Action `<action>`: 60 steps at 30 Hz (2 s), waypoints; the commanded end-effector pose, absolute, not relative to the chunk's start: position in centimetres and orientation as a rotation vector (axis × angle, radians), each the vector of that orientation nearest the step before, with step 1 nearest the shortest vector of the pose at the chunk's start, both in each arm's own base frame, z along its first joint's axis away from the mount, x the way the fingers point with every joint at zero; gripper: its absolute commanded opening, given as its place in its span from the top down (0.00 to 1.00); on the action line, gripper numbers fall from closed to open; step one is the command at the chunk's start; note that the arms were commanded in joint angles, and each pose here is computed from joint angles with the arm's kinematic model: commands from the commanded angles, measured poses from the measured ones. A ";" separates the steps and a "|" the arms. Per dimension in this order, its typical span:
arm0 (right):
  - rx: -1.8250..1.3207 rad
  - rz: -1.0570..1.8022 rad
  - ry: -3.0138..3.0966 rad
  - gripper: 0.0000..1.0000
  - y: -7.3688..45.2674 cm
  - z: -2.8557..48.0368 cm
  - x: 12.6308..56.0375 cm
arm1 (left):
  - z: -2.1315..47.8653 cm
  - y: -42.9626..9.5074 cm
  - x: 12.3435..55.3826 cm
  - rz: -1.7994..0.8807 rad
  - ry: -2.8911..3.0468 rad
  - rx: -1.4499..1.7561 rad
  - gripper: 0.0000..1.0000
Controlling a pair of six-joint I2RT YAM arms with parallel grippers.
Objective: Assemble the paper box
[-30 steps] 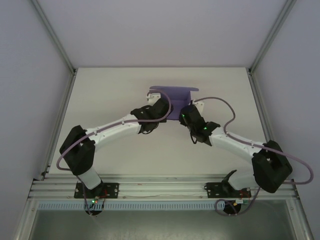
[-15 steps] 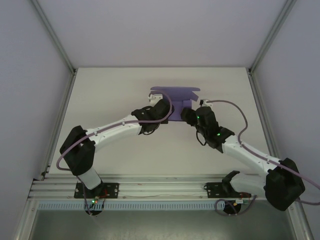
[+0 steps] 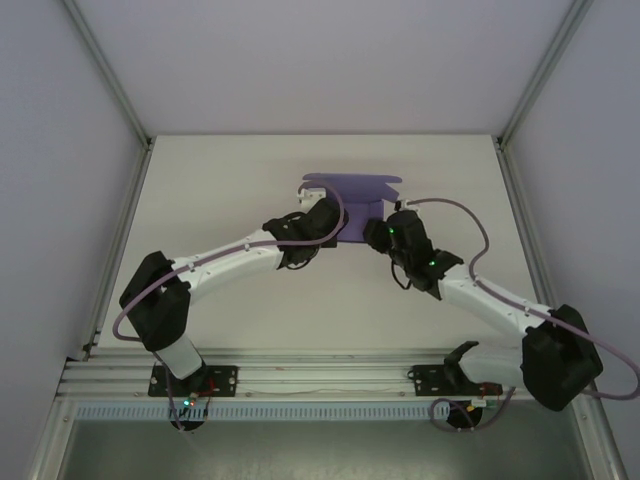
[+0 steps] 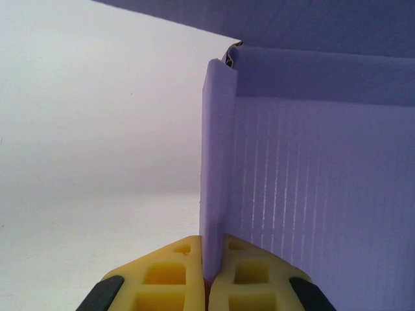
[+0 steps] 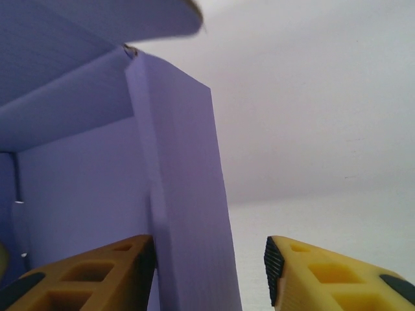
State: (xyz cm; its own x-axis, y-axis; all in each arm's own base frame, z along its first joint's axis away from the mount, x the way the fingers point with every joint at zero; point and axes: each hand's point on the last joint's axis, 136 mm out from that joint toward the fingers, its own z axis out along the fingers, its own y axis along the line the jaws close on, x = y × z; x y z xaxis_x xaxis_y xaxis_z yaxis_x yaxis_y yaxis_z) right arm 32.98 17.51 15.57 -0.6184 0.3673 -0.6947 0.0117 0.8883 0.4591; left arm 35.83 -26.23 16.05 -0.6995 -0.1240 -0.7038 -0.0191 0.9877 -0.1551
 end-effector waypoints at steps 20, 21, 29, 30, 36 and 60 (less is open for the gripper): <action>0.364 -0.199 2.192 1.00 10.6 13.8 35.8 | 18.5 -27.5 36.5 -0.212 2.301 -0.097 1.00; 0.362 -0.211 2.198 1.00 10.5 13.9 35.8 | 18.3 -27.5 36.5 -0.208 2.307 -0.094 1.00; 0.257 0.043 2.256 0.87 14.1 13.8 35.8 | 17.7 -27.9 36.5 -0.214 2.327 -0.085 1.00; 0.239 0.104 2.254 0.74 14.8 14.1 35.6 | 17.7 -27.9 36.5 -0.216 2.326 -0.085 1.00; 0.165 0.409 2.186 0.43 17.4 17.0 34.3 | 17.6 -27.5 36.3 -0.208 2.322 -0.085 1.00; 0.261 0.447 2.204 0.43 16.4 16.7 33.8 | 17.9 -27.4 36.0 -0.225 2.314 -0.065 1.00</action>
State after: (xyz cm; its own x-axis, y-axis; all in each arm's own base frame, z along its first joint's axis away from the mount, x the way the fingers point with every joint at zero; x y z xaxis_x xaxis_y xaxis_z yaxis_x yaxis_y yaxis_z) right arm 33.28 16.01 16.50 -0.6000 0.3138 -0.7359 0.0219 0.9260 0.3770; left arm 36.33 -27.42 15.89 -0.7086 -0.1108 -0.6969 -0.0007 0.9877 -0.1563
